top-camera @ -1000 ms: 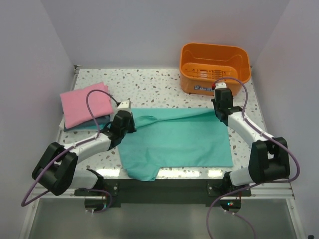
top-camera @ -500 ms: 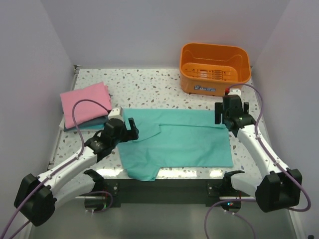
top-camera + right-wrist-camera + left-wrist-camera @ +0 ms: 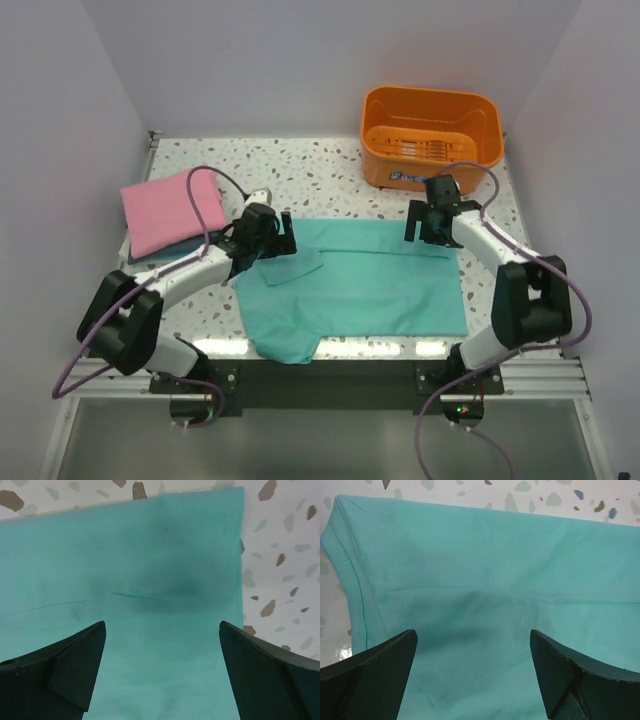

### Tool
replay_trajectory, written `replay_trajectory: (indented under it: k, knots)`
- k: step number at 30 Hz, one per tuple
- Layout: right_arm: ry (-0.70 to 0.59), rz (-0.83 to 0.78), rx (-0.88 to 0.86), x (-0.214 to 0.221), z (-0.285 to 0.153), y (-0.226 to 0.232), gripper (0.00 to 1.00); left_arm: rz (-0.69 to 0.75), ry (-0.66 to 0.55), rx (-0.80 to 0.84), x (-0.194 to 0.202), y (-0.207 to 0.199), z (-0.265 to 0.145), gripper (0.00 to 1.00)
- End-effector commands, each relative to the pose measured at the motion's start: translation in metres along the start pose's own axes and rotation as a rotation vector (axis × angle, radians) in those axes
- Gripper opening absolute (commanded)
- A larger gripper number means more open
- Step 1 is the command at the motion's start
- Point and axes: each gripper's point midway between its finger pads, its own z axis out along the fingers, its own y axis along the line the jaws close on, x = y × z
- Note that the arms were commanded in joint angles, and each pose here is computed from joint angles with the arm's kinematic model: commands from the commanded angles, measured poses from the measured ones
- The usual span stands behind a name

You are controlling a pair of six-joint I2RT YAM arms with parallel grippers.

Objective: Fold and stack the t-shirts
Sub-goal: Fold the tshirt

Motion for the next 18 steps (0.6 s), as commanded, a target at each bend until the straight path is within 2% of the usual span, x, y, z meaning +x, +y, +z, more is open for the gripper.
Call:
replay_trajectory:
  k: [1, 5, 8, 14, 18]
  knots:
    - [0.029, 0.087, -0.054, -0.005, 0.017, 0.017, 0.99, -0.006, -0.018, 0.013, -0.016, -0.001, 0.026, 1.0]
    - [0.086, 0.091, -0.023, 0.006, 0.054, 0.016, 0.99, -0.022, 0.042, 0.022, -0.006, 0.015, 0.049, 1.0]
    - [0.119, 0.09, -0.01, 0.011, 0.073, 0.015, 0.99, -0.043, 0.043, 0.056, -0.011, 0.019, 0.068, 1.0]
    - [0.125, 0.082, 0.056, 0.005, 0.104, 0.009, 0.99, -0.023, 0.062, 0.02, -0.018, 0.029, 0.103, 1.0]
    - [0.124, 0.089, 0.029, -0.011, 0.115, 0.019, 0.98, -0.013, 0.079, 0.001, -0.024, 0.031, 0.128, 1.0]
